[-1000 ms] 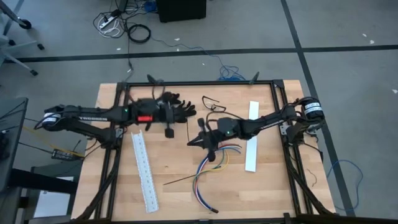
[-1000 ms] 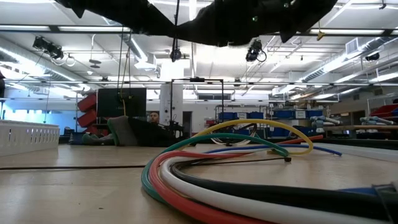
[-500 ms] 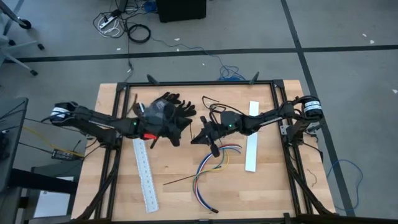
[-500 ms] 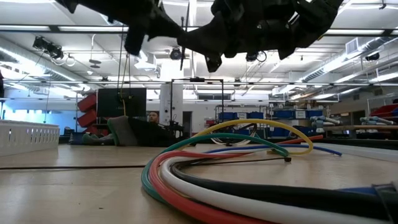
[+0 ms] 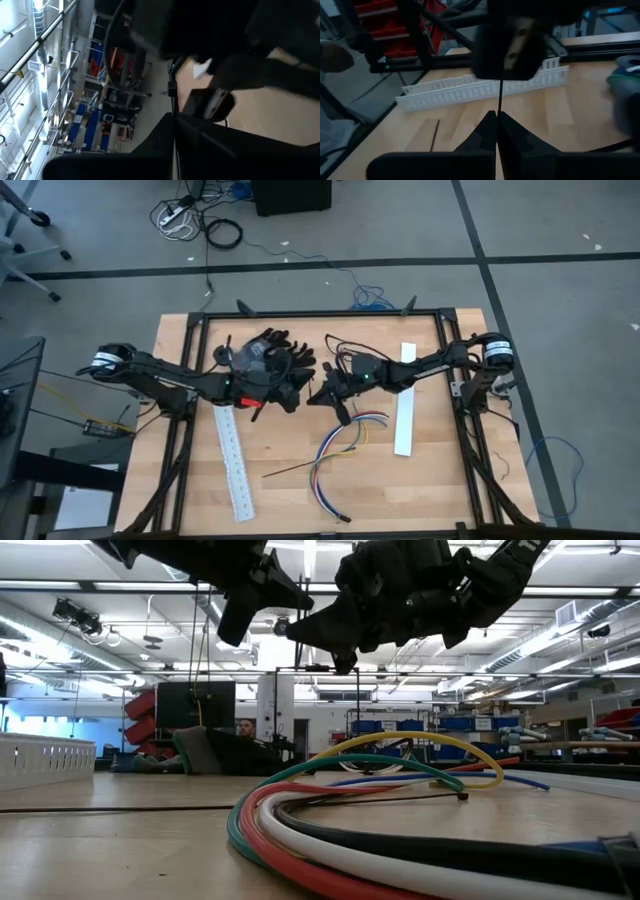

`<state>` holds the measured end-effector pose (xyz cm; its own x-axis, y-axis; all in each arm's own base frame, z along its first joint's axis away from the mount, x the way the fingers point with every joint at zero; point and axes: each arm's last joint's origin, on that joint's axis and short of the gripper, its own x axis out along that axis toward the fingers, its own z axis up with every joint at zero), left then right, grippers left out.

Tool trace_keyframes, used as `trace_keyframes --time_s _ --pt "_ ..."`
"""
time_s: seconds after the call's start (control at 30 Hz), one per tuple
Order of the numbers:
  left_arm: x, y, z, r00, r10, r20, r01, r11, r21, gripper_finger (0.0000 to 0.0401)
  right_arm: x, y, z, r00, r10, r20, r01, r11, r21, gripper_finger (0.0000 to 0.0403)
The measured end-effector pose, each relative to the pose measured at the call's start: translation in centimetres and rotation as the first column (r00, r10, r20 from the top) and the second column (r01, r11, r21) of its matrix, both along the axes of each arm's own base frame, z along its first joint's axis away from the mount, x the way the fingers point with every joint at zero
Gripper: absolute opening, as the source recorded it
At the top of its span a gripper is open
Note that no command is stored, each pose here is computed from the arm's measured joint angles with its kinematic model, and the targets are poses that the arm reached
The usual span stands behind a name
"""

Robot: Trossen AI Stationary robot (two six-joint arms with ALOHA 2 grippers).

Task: Ziptie cables
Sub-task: Insert the top black zip tie pointed tail end through the slot to form a loop

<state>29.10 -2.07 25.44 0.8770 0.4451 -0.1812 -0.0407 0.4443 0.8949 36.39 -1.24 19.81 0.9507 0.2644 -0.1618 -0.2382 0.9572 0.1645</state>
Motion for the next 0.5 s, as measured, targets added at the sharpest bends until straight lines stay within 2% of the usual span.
trace_keyframes --time_s 0.5 --pt "0.0 0.1 -0.1 1.0 0.017 -0.01 -0.017 1.0 0.003 0.0 -0.1 -1.7 -0.2 1.0 -0.026 -0.016 0.026 0.999 -0.019 0.0"
